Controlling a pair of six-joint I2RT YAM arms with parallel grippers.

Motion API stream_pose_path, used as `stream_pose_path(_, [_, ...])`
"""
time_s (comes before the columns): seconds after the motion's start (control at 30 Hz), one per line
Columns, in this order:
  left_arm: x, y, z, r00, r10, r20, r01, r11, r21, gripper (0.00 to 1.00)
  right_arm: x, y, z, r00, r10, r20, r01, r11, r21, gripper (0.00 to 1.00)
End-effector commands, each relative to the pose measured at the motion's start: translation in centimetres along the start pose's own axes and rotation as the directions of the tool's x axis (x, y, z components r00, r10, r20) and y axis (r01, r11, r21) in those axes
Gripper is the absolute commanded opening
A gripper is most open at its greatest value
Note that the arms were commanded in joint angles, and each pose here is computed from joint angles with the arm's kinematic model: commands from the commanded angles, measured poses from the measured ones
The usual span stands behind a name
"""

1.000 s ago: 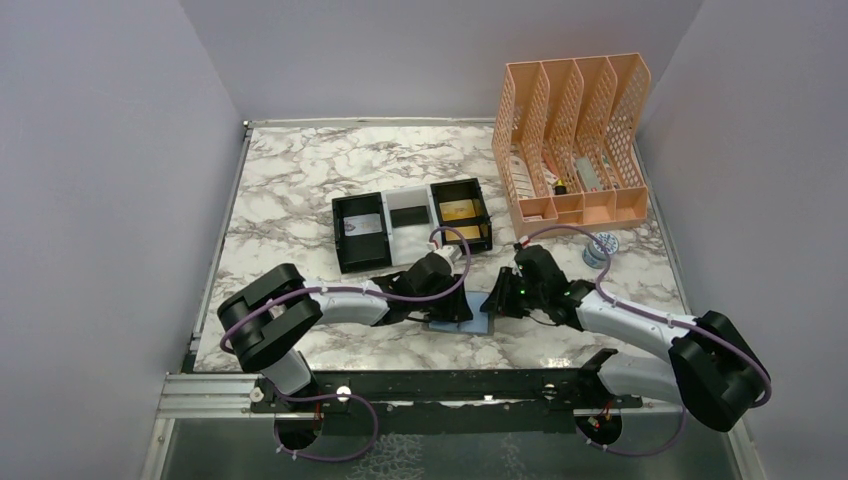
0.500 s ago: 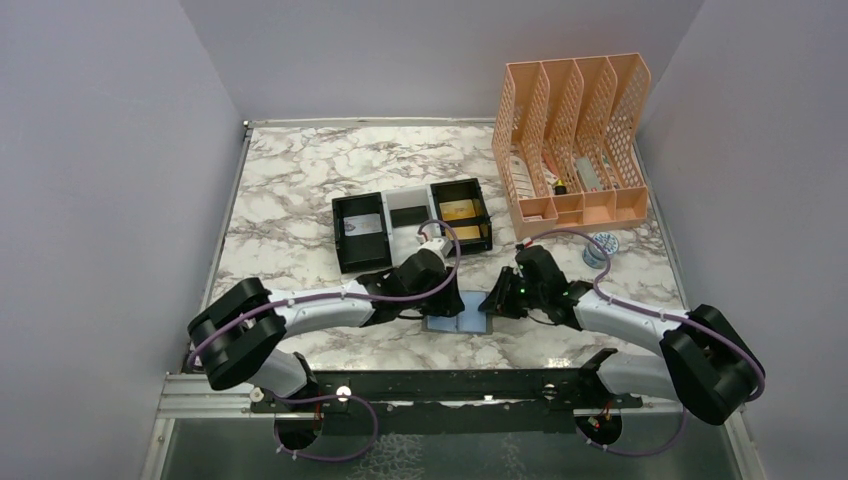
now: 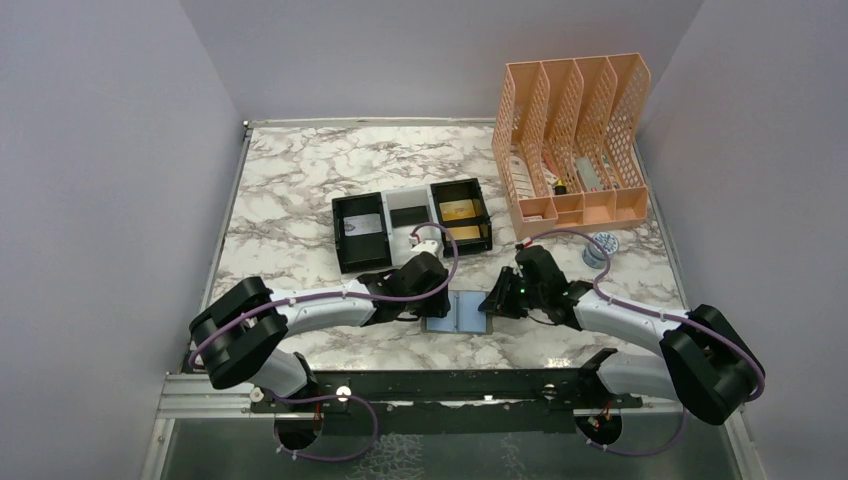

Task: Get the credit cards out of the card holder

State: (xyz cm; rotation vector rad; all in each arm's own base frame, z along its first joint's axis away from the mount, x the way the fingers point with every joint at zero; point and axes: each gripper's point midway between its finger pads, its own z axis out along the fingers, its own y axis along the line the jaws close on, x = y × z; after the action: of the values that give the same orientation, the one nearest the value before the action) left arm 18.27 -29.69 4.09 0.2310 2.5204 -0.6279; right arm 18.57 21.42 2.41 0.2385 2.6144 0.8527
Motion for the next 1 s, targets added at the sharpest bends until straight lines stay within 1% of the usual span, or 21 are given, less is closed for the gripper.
stream_pose_path(0.0, [-1.3, 0.4, -0.7, 0.998, 0.02, 0.055, -0.018, 0.999, -0.04, 0.52, -0.3, -0.6, 0.2, 1.0, -0.016, 0.012, 0.015, 0.999, 0.028, 0.22])
stream_pose_path(0.2, [-0.9, 1.5, -0.7, 0.998, 0.018, 0.052, -0.014, 0.997, -0.079, 0.52, -0.4, -0.3, 0.2, 1.0, -0.023, 0.009, 0.023, 1.0, 0.021, 0.22])
stream_pose_path(0.3, [-0.4, 0.9, -0.2, 0.999, 0.019, 0.029, -0.018, 0.999, -0.051, 0.52, -0.5, -0.1, 0.2, 1.0, -0.027, 0.006, 0.026, 1.0, 0.015, 0.22])
stream_pose_path(0.33, [-0.3, 0.6, 0.0, 1.0, 0.016, 0.021, -0.015, 0.999, -0.034, 0.5, -0.4, -0.1, 0.2, 1.0, -0.029, 0.005, 0.029, 1.0, 0.012, 0.22])
stream_pose_path(0.4, [0.0, 0.0, 0.3, 1.0, 0.006, 0.006, -0.006, 1.0, -0.008, 0.4, -0.4, 0.1, 0.2, 1.0, -0.031, 0.002, 0.031, 1.0, 0.003, 0.22])
stream_pose_path(0.43, [0.1, -0.4, 0.4, 1.0, 0.003, 0.0, -0.003, 1.0, 0.015, 0.37, -0.3, 0.3, 0.2, 0.999, -0.033, -0.004, 0.033, 0.999, -0.007, 0.22])
stream_pose_path(0.53, [0.6, -1.6, 0.8, 1.0, -0.001, -0.02, 0.003, 0.997, 0.083, 0.26, -0.1, 1.4, 0.2, 0.999, -0.046, -0.024, 0.044, 0.997, -0.07, 0.22])
stream_pose_path(0.57, [0.8, -1.8, 1.0, 1.0, -0.003, -0.03, 0.006, 0.996, 0.093, 0.21, 0.0, 1.9, 0.2, 0.998, -0.049, -0.031, 0.046, 0.994, -0.094, 0.22])
stream_pose_path(0.67, [1.5, -1.9, 1.3, 0.999, -0.019, -0.05, 0.024, 0.994, 0.111, 0.18, 0.3, 3.0, 0.2, 0.998, -0.044, -0.049, 0.035, 0.987, -0.158, 0.22])
stream_pose_path(0.77, [1.7, -2.0, 1.3, 0.998, -0.031, -0.053, 0.037, 0.992, 0.124, 0.17, 0.1, 3.7, 0.0, 0.998, -0.044, -0.038, 0.036, 0.981, -0.189, 0.17])
stream_pose_path(0.83, [1.7, -1.8, 1.3, 0.998, -0.032, -0.048, 0.037, 0.993, 0.116, 0.16, -0.1, 4.4, -0.1, 0.998, -0.057, -0.034, 0.048, 0.974, -0.221, 0.1])
stream_pose_path(0.9, [1.7, -1.6, 1.2, 0.998, -0.031, -0.048, 0.036, 0.993, 0.109, 0.16, 0.1, 5.5, -0.4, 0.997, -0.067, -0.038, 0.054, 0.957, -0.285, 0.02])
stream_pose_path(0.97, [1.6, -1.5, 1.2, 0.999, -0.03, -0.045, 0.035, 0.994, 0.102, 0.15, 0.4, 6.1, -0.6, 0.997, -0.05, -0.059, 0.029, 0.946, -0.321, 0.01])
